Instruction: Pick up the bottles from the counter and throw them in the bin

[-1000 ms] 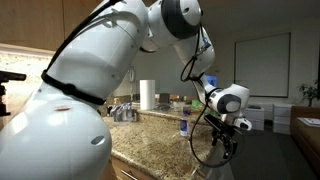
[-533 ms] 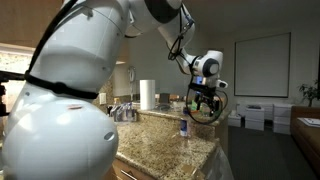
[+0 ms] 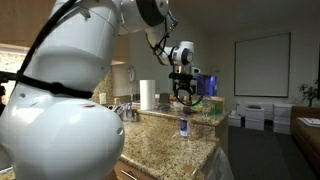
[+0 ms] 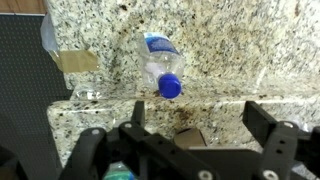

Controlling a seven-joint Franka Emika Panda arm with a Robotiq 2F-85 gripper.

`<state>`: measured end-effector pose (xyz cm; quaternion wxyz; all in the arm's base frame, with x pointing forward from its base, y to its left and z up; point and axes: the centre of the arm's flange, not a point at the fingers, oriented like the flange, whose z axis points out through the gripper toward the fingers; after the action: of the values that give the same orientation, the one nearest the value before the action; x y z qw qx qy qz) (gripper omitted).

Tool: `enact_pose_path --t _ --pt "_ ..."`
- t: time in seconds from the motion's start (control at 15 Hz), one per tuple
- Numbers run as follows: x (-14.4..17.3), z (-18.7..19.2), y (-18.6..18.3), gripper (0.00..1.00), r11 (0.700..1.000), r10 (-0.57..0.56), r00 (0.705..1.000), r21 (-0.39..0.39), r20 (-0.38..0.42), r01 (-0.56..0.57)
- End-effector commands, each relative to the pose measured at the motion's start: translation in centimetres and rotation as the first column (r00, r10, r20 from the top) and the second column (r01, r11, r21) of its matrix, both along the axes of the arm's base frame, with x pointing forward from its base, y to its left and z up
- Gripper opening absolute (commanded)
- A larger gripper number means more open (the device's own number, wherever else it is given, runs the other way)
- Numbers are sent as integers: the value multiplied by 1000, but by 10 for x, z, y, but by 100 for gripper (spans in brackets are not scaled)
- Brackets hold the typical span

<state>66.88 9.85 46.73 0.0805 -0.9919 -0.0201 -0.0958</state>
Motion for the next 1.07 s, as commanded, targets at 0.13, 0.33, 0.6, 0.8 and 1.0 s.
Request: enact_pose_path --t 0.13,0.33,0.6,0.8,1.0 --pt "3 -39 22 100 970 184 982 -169 37 -175" --pt "8 -54 21 100 957 202 977 -227 65 -182" --pt "12 -76 15 82 950 204 976 -253 70 -181" --pt "13 -90 14 58 956 197 978 -234 70 -176" --pt "16 -99 16 38 960 195 978 -221 72 -175"
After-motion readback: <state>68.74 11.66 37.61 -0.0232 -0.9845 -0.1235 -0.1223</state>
